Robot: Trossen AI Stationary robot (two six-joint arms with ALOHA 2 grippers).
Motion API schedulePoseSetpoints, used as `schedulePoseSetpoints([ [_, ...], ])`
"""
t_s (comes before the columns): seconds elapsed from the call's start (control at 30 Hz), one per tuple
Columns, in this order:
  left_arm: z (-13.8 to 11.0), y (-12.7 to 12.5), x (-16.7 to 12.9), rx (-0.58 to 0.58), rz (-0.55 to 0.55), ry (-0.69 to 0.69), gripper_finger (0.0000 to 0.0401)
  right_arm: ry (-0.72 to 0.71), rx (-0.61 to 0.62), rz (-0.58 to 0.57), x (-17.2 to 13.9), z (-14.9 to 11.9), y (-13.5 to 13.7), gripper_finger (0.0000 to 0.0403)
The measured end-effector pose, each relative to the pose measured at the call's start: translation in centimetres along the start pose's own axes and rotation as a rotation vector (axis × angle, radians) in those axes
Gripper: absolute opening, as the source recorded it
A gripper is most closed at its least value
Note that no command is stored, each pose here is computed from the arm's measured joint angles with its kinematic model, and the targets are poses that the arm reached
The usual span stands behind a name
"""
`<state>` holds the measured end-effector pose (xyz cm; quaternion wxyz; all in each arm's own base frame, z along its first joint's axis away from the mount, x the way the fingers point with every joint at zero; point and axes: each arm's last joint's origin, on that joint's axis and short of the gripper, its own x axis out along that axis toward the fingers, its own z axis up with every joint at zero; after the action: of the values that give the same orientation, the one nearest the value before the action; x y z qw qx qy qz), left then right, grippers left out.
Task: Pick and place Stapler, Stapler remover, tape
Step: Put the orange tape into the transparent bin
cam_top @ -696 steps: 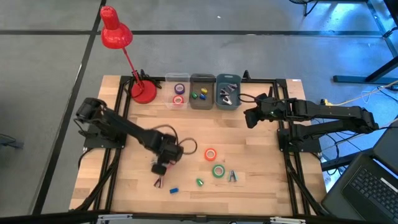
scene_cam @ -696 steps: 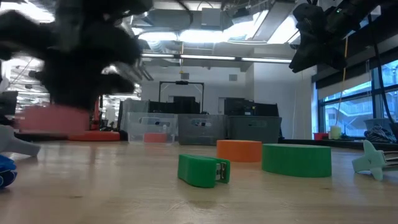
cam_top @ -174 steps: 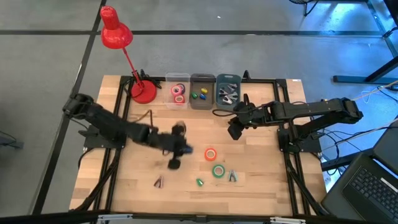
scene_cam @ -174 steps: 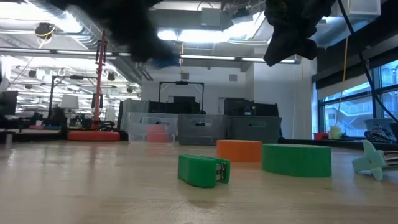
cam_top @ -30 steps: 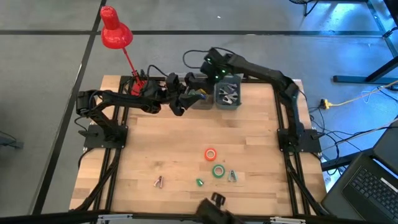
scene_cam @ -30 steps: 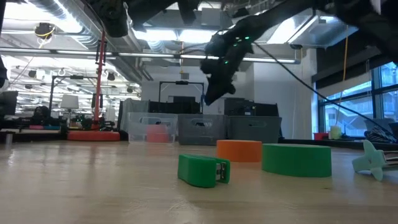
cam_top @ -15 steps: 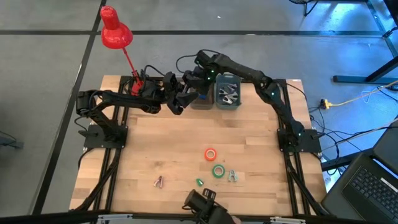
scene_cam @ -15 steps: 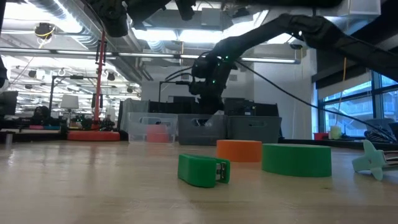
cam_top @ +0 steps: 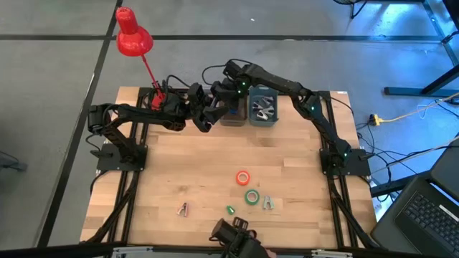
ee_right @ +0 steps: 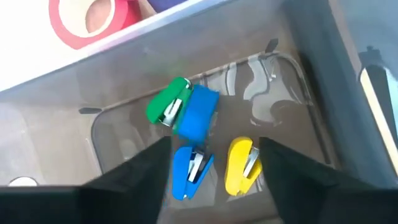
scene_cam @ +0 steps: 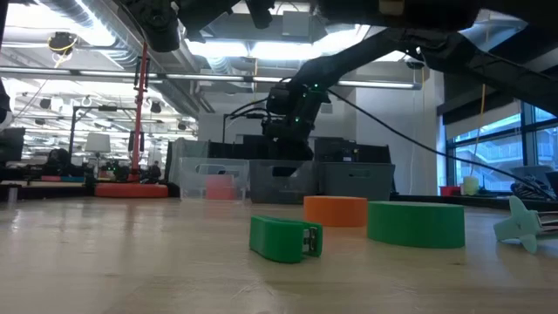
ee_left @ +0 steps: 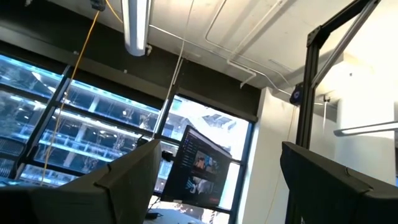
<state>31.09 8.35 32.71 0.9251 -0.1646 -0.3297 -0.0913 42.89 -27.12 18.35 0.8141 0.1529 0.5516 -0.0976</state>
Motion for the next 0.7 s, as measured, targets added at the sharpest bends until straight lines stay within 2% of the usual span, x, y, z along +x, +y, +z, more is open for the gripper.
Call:
schedulePoseSetpoints([
  [0.1,0.0,0.0,0.0,0.0,0.0,0.002,0.0317,0.001,0.022,-0.001,0.0,0.0,0.0,0.0291],
  [0.2,0.0,0.0,0.0,-0.001,0.0,0.006,0.0317,0.024,0.046,0.013,-0.8,0.0,0.2,0.0303],
  [0.3,-0.1,-0.1,0.0,-0.001,-0.031,0.026,0.0317,0.04,0.048,0.074,-2.6,0.3,1.0,0.0296],
  [0.43,-0.2,-0.2,0.0,-0.025,-0.084,0.062,0.0317,0.081,0.037,0.205,-5.2,-0.5,3.4,0.0275],
  [0.57,0.1,-0.8,0.1,-0.051,-0.128,0.16,0.0317,0.122,-0.03,0.219,-8.5,-1.9,6.2,0.0258],
  [0.7,0.7,-1.6,-0.2,-0.058,-0.082,0.352,0.0317,0.092,-0.028,0.222,-11.7,-3.7,8.6,0.0244],
])
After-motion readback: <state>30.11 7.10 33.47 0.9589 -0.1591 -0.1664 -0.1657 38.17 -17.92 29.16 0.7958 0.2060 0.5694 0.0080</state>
